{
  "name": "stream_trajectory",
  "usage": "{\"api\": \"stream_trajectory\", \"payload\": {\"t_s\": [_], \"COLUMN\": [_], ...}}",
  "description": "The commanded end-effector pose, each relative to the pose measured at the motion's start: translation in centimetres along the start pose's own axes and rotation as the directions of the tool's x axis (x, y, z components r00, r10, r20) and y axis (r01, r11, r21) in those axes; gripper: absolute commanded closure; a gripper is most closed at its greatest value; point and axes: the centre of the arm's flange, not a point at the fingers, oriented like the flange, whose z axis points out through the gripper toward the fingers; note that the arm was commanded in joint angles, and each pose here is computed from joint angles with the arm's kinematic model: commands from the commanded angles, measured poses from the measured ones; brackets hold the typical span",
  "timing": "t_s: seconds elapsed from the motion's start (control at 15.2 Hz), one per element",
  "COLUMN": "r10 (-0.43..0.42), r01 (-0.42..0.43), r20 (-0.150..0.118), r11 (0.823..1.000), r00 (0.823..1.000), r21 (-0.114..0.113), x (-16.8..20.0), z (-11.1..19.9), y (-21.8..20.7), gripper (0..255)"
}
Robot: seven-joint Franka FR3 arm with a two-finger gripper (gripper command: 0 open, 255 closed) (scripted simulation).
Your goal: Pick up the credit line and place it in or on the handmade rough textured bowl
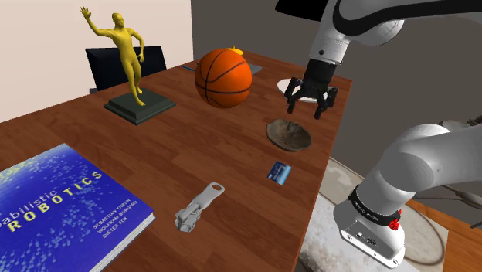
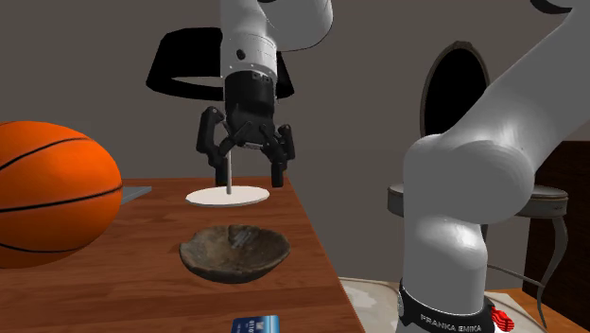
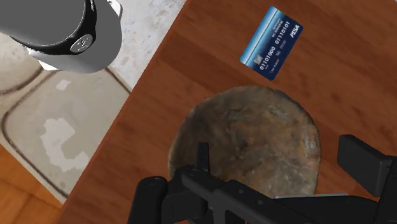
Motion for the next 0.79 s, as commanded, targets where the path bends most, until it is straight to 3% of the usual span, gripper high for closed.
{"api": "stream_trajectory", "payload": {"t_s": [0.0,0.13,0.33,0.46,0.66,0.73], "r10": [0.100,0.191,0.321,0.403,0.516,0.533], "r01": [-0.101,-0.194,-0.330,-0.418,-0.542,-0.561], "r20": [0.046,0.092,0.161,0.207,0.275,0.286], "r11": [0.995,0.981,0.943,0.908,0.840,0.827], "r00": [0.994,0.977,0.933,0.891,0.811,0.796], "r21": [0.015,0.026,0.033,0.033,0.024,0.021], "x": [-0.8,-1.5,-2.7,-3.5,-4.9,-5.1], "z": [2.3,4.5,7.8,9.9,13.0,13.5], "y": [0.0,-0.3,-0.9,-1.5,-2.5,-2.7], "gripper": [0,0,0,0,0,0]}}
